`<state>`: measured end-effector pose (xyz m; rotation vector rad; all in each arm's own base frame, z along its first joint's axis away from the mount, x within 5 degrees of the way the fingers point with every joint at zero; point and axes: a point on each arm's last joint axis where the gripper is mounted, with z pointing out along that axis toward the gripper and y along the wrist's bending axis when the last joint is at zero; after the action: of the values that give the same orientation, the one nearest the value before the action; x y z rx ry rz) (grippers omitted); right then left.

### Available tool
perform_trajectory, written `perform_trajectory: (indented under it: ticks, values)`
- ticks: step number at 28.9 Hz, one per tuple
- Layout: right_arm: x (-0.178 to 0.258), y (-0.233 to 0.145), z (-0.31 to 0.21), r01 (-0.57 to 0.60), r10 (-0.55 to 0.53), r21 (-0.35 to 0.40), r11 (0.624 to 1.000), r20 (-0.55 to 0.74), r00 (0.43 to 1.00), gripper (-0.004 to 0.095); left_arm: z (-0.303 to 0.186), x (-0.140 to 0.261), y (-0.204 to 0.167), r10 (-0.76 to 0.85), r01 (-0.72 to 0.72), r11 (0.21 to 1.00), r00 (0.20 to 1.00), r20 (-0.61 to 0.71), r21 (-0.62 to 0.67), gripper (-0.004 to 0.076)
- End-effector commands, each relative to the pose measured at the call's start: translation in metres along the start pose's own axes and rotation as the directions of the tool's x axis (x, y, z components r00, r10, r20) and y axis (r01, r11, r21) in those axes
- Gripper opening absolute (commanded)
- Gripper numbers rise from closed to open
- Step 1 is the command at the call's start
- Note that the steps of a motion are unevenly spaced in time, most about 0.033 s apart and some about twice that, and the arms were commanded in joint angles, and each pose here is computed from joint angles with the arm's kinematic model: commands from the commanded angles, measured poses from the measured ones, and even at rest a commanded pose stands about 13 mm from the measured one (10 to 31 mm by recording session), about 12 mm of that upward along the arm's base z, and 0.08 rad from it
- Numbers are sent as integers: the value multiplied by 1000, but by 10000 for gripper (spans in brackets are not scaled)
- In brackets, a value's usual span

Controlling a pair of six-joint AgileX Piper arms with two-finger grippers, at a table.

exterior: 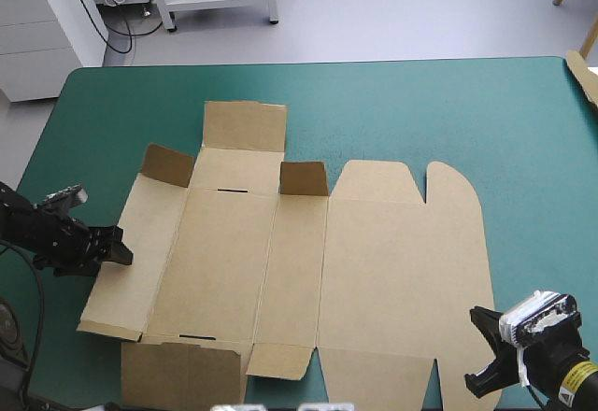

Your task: Fold the box

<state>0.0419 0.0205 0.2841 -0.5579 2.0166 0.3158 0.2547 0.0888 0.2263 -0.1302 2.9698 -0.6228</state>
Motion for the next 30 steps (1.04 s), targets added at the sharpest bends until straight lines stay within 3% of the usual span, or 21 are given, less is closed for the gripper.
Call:
perform_trajectory:
  ticks: [1, 16, 20, 29, 30]
  values:
    - [-12, 0, -4, 7, -7, -2, 1000, 84, 996, -16, -10, 1, -13, -11, 11, 997, 1000, 11, 82, 505]
    - [-12, 0, -4, 11, -11, -1, 1000, 84, 996, -16, 20, 7, -48, 85, -71, 986, 993, -87, 149, 490]
    - [-12, 0, -4, 11, -11, -1, 1000, 84, 996, -16, 22, 6, -55, 95, -79, 982, 992, -85, 170, 379]
    - [-12, 0, -4, 13, -13, -4, 1000, 83, 996, -16, 16, 0, -58, 129, -118, 981, 989, -65, 153, -6]
    - [-12, 0, -4, 13, -13, -4, 1000, 83, 996, -16, 13, -2, -59, 134, -125, 981, 989, -53, 149, -8]
